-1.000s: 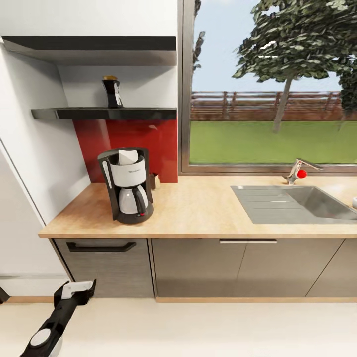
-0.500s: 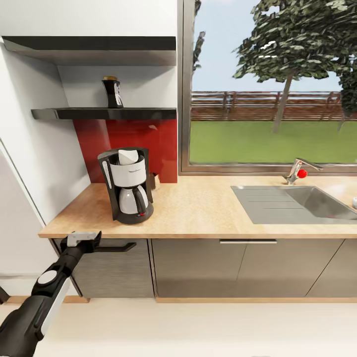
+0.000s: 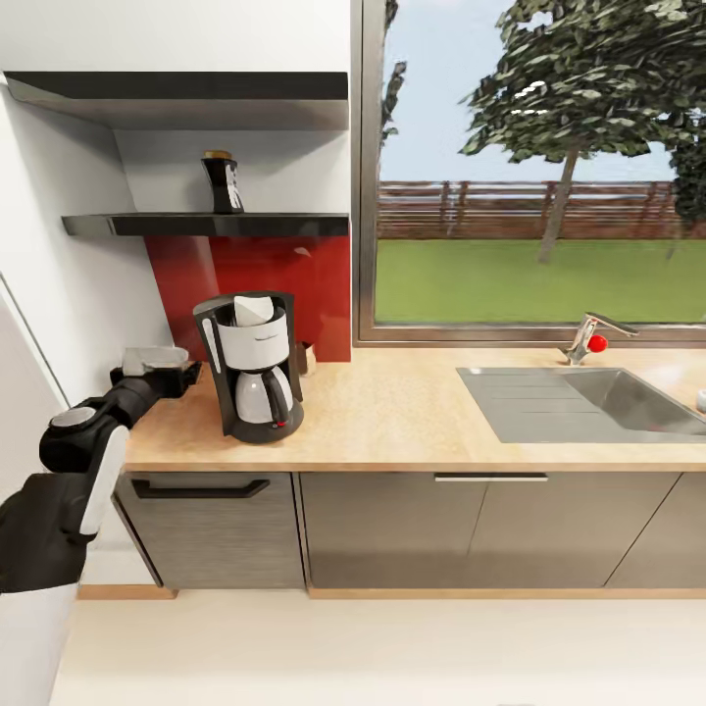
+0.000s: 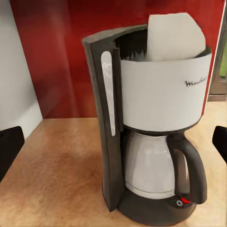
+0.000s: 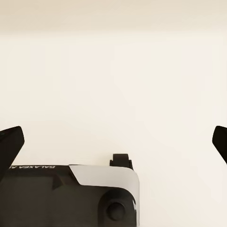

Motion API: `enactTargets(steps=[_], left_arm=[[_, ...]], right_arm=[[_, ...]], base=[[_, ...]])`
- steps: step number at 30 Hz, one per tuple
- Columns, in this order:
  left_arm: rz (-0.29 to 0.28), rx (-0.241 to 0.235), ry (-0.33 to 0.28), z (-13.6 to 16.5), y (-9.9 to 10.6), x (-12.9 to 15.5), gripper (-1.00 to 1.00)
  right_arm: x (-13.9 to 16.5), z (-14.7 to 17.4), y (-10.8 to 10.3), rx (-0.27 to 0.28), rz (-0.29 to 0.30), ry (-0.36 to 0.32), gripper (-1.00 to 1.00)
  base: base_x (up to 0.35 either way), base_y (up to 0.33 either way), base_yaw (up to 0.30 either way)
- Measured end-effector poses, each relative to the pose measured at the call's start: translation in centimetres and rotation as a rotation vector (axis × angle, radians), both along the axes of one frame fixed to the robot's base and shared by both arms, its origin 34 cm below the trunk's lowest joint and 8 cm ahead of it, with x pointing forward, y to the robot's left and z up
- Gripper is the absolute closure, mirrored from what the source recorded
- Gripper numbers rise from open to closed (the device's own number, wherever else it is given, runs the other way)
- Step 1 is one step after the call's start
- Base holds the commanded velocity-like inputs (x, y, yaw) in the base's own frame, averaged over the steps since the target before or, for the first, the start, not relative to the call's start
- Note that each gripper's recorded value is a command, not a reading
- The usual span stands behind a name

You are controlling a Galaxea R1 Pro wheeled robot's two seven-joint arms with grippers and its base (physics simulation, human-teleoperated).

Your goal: Set up a coffee station on the kitchen countertop: keep the coffee maker on the countertop, move the bottle of coffee from the kitchen shelf to the counter next to the coffee maker, place a paper coffee filter on top of the coffee maker, put the saucer next to the coffee maker with the coffee cup on the saucer, and place the electric kettle next to the coffee maker.

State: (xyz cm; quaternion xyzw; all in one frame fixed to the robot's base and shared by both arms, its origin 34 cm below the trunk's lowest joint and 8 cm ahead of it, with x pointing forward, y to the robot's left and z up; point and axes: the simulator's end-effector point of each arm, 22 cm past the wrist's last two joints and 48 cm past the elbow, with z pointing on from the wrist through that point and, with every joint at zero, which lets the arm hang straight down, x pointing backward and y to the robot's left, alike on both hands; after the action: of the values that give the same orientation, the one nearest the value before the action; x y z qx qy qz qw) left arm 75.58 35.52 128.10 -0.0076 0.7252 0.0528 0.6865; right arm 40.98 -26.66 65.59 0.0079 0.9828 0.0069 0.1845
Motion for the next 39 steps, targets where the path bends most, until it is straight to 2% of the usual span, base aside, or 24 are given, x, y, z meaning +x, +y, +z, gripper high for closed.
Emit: enactTargets(steps=[6,11,18,26,30,33,34,36,37,39], left_arm=[[0.003,-0.012,-0.056,7.4,0.0,1.2,-1.0],[0.001,-0.029,-0.063,11.2,-0.1,1.7,-1.0],[-0.014,-0.045,-0.135,18.1,-0.7,2.6,-1.0],[-0.091,-0.079,-0.238,26.3,-4.8,3.1,-1.0],[-0.116,-0.105,-0.235,29.4,-6.8,4.6,-1.0],[-0.116,-0.078,-0.193,31.8,-8.2,6.9,-1.0],[-0.101,-0.033,-0.172,33.9,-9.0,8.5,-1.0],[-0.08,-0.001,-0.19,36.4,-9.6,9.1,-1.0],[-0.044,0.035,-0.21,38.4,-10.1,9.8,-1.0],[-0.018,0.068,-0.212,39.2,-10.6,10.1,-1.0]], right_arm=[[0.0,0.0,0.0,-0.001,0.001,0.001,-1.0],[-0.1,0.0,-0.1,-0.001,0.001,0.001,-1.0],[-0.1,0.0,-0.1,-0.001,0.001,0.001,-1.0],[0.0,0.0,-0.1,-0.002,0.001,0.001,-1.0],[-0.1,0.0,-0.1,-0.002,0.001,0.001,-1.0],[-0.1,0.0,-0.1,-0.002,0.001,0.001,-1.0],[-0.1,-0.1,-0.1,-0.002,0.001,0.003,-1.0],[-0.1,0.0,-0.1,-0.002,0.001,0.002,-1.0],[-0.1,0.0,-0.1,-0.002,0.001,0.002,-1.0],[-0.1,0.0,-0.1,-0.002,0.001,0.002,-1.0]], base=[[0.0,0.0,0.0],[0.0,0.0,0.0],[0.0,0.0,0.0],[0.0,0.0,0.0],[0.0,0.0,0.0],[0.0,0.0,0.0],[0.0,0.0,0.0],[0.0,0.0,0.0],[0.0,0.0,0.0],[0.0,0.0,0.0]])
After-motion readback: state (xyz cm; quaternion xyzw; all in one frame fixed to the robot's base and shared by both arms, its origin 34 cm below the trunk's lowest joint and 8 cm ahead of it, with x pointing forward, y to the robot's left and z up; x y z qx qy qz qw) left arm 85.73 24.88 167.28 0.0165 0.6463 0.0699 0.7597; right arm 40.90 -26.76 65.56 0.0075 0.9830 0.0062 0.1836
